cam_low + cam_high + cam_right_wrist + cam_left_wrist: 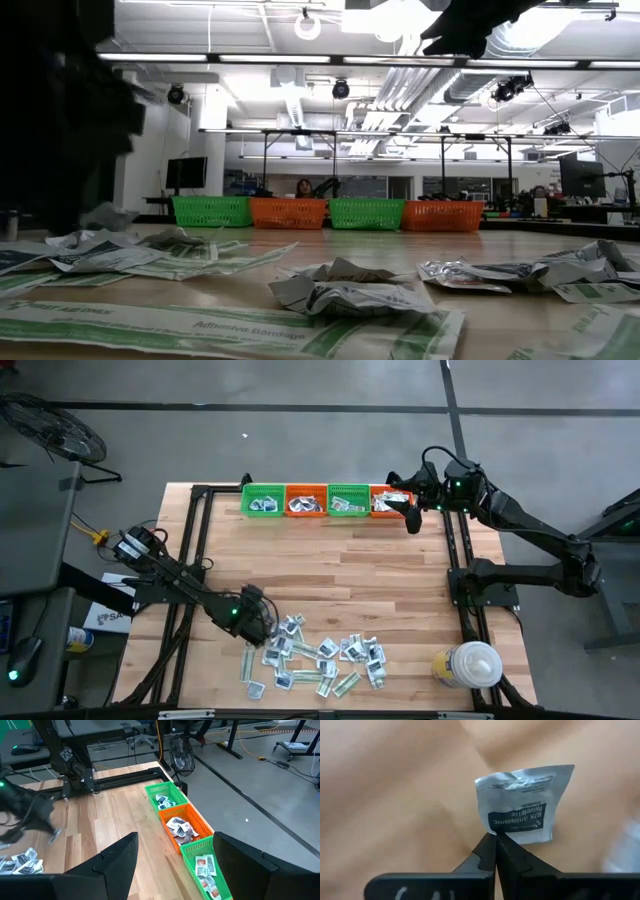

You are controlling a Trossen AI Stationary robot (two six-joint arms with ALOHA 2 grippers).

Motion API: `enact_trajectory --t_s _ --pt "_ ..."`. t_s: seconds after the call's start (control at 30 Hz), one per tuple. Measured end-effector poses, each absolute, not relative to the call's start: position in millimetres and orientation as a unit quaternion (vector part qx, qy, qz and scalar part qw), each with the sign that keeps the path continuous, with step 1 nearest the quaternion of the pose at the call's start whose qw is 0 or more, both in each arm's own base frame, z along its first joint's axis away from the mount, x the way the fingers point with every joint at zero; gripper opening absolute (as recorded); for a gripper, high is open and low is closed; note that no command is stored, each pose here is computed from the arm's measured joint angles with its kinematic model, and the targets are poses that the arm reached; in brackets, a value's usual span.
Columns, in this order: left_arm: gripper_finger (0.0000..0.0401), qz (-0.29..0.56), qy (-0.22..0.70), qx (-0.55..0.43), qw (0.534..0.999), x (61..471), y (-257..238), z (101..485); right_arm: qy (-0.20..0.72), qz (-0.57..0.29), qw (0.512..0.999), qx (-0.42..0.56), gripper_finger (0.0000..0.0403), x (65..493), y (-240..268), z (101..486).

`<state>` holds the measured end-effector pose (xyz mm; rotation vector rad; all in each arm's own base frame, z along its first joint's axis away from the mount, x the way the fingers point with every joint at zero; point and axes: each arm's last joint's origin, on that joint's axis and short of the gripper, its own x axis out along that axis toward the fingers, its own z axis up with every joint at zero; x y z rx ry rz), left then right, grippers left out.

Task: Pick & Place First Aid Supplies
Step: Put the gray towelette pack in the left orange bin

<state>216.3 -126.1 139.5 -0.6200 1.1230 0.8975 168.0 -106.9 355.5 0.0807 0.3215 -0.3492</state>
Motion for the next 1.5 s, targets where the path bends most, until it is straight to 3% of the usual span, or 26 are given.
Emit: enact_trajectory --t_s 0.27,0.53,0.87,1.5 --pt "0.0 0.408 0.505 -0.269 0.711 215 -125 166 0.159 -0.173 0.971 0.037 0.0252 168 -107 356" --pt "0.0 0.4 0.409 -0.252 0.78 216 -119 187 0.16 -0.172 0.971 0.036 0.0252 168 -107 356" --pt "0.0 0.391 0.327 -0.231 0.829 228 -103 206 0.16 -0.172 0.971 0.036 0.0252 168 -107 356" --pt "0.0 0.273 0.347 -0.174 0.88 290 13 221 0.162 -0.22 0.961 0.04 0.0252 167 -109 355"
